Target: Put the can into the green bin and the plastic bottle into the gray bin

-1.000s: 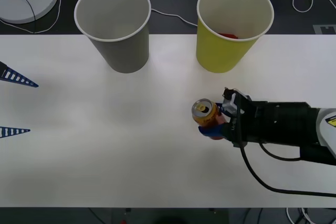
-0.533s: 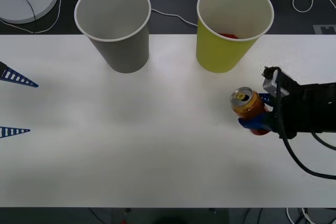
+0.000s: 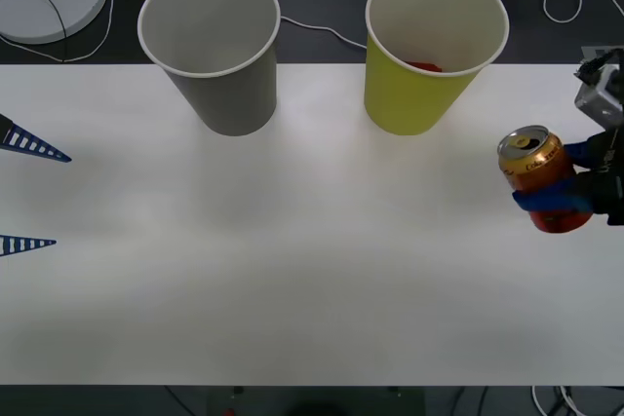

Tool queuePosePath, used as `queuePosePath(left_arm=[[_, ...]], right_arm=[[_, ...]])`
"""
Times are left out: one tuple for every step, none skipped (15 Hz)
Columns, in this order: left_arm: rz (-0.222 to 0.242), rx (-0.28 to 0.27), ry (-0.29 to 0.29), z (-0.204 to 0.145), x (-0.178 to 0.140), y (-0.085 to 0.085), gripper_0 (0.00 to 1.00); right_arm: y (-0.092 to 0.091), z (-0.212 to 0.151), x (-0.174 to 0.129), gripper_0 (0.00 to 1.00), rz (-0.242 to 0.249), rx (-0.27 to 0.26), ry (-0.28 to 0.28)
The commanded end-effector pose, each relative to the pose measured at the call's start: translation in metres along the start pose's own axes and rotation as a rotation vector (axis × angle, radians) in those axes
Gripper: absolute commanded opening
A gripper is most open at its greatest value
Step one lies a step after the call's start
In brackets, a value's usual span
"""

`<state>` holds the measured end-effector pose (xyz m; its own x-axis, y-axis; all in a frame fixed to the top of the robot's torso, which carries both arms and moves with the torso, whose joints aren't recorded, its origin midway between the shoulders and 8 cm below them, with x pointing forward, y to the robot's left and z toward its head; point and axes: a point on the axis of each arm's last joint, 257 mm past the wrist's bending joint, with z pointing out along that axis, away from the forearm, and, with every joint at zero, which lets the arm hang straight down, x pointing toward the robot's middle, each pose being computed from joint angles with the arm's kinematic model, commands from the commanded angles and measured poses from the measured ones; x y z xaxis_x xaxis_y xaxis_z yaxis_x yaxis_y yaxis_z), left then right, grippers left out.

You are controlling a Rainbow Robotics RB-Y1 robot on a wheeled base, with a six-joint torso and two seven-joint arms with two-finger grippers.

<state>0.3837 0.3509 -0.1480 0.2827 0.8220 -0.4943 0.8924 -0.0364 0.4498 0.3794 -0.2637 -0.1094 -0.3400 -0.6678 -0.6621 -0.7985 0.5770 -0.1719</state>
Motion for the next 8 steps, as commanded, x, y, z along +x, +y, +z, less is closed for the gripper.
queuePosePath(left_arm=[[0.0,0.0,0.0,0.0,0.0,0.0,1.0],[0.0,0.0,0.0,0.0,0.0,0.0,1.0],[0.0,0.0,0.0,0.0,0.0,0.0,1.0],[0.0,0.0,0.0,0.0,0.0,0.0,1.0],[0.0,0.0,0.0,0.0,0.0,0.0,1.0],[0.0,0.0,0.0,0.0,0.0,0.0,1.0],[0.0,0.0,0.0,0.0,0.0,0.0,1.0],[0.0,0.0,0.0,0.0,0.0,0.0,1.0]], right_arm=[[-0.011,-0.02,-0.007,0.0,0.038,0.028,0.026],[-0.016,-0.026,-0.012,0.0,0.055,0.041,0.034],[-0.023,-0.033,-0.015,0.0,0.062,0.051,0.047],[-0.031,-0.039,-0.019,0.0,0.061,0.059,0.056],[-0.039,-0.047,-0.022,0.0,0.055,0.067,0.074],[-0.047,-0.056,-0.026,0.0,0.047,0.075,0.089],[-0.052,-0.06,-0.028,0.0,0.043,0.075,0.106],[-0.059,-0.066,-0.035,0.0,0.031,0.074,0.13]])
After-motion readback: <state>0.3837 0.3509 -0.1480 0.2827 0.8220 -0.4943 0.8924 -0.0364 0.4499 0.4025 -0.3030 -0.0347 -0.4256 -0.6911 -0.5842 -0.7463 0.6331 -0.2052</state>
